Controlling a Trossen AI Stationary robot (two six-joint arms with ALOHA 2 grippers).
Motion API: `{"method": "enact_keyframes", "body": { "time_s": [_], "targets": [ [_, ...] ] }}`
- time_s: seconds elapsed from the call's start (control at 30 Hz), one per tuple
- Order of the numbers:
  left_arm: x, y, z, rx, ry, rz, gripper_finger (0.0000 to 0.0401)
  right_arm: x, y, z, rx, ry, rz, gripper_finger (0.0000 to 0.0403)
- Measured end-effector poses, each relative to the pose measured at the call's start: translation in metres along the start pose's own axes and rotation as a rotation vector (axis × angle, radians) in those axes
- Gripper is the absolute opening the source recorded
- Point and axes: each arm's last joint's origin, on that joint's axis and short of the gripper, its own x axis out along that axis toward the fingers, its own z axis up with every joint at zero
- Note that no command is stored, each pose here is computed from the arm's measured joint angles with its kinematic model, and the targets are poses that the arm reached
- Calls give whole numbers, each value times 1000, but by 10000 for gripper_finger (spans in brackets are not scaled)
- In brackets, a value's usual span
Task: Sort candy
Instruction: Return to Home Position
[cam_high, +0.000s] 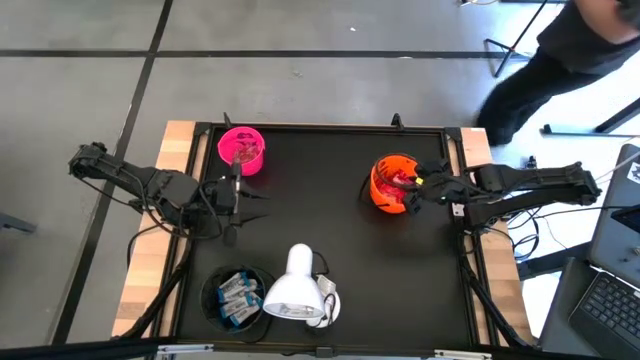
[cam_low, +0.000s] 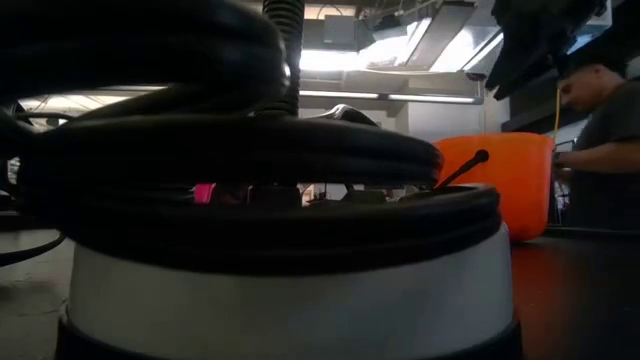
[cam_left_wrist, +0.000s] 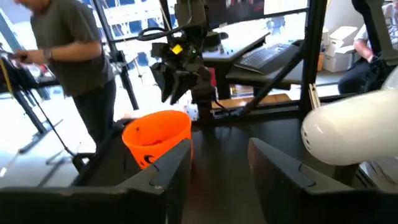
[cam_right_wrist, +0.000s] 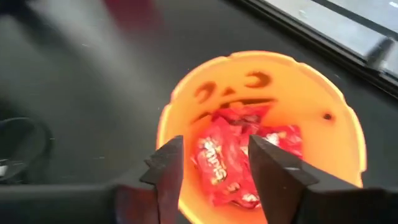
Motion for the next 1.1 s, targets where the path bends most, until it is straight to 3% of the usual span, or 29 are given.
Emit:
{"method": "enact_keyframes", "body": {
  "time_s": [0.23,0.53,0.7,1.1],
  "targets": [
    [0,0,6,82,-58,-22,151,-23,6,5,-86,-154,175,177],
    [-20,23,14,98,-145,-78,151,-54,17,3,-241,-366,317,137],
    [-22,38,14,70,-197,-126,151,-49,25,-9,-331,-435,382,111],
    [-12,69,-18,1,-247,-93,151,-42,5,-31,-313,-536,529,47]
  ]
}}
